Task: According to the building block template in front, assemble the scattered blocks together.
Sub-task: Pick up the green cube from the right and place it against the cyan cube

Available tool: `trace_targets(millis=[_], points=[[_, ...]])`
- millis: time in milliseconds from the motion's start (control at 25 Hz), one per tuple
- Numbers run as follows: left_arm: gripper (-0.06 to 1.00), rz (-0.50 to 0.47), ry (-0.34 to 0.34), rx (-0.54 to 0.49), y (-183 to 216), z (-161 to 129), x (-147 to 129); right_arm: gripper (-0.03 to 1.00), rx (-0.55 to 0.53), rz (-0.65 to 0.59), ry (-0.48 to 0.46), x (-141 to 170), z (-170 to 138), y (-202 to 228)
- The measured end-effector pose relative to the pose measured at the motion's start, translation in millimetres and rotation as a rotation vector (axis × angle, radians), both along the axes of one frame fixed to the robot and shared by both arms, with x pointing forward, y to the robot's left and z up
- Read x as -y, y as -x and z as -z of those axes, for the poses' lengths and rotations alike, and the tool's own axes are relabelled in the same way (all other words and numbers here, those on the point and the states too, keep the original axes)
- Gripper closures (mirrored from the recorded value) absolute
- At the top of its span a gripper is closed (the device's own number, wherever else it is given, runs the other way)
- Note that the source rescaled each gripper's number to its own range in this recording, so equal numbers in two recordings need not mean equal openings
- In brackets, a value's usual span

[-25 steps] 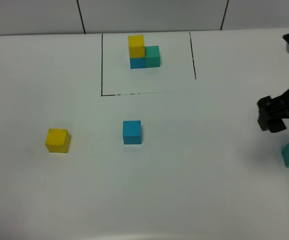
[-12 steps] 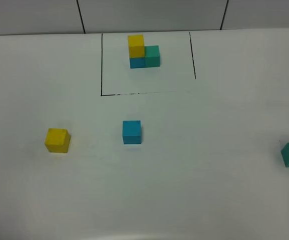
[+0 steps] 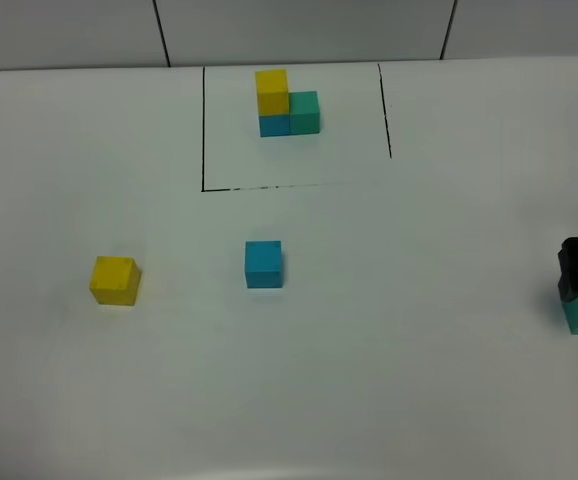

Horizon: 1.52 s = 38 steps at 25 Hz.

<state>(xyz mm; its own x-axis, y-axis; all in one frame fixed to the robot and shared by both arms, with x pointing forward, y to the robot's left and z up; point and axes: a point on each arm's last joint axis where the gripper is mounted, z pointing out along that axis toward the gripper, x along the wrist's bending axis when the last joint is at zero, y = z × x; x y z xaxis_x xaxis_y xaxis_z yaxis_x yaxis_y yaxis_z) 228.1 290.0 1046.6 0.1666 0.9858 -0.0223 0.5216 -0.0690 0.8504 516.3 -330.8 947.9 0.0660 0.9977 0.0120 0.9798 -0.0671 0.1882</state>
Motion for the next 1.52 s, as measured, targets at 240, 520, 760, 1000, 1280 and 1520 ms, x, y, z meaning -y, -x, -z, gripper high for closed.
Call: trace_targets(millis=[240, 520, 760, 1000, 1280, 1520], points=[[0.25, 0.000, 0.000, 0.000, 0, 0, 0, 0.12, -0.031, -0.010, -0.001, 1, 17, -5], [0.25, 0.000, 0.000, 0.000, 0, 0, 0, 0.18, -0.093, -0.015, -0.007, 1, 40, -9], [0.25, 0.000, 0.000, 0.000, 0, 0, 0, 0.50, -0.108, -0.036, -0.006, 1, 45, -9], [0.25, 0.000, 0.000, 0.000, 0, 0, 0, 0.95, -0.110, -0.084, -0.001, 0, 45, -9], [0.25, 0.000, 0.000, 0.000, 0, 0, 0, 0.95, -0.101, -0.535, 0.060, -52, 23, -14], [0.25, 0.000, 0.000, 0.000, 0, 0, 0, 0.95, -0.055, -1.106, 0.170, -128, 4, -25]])
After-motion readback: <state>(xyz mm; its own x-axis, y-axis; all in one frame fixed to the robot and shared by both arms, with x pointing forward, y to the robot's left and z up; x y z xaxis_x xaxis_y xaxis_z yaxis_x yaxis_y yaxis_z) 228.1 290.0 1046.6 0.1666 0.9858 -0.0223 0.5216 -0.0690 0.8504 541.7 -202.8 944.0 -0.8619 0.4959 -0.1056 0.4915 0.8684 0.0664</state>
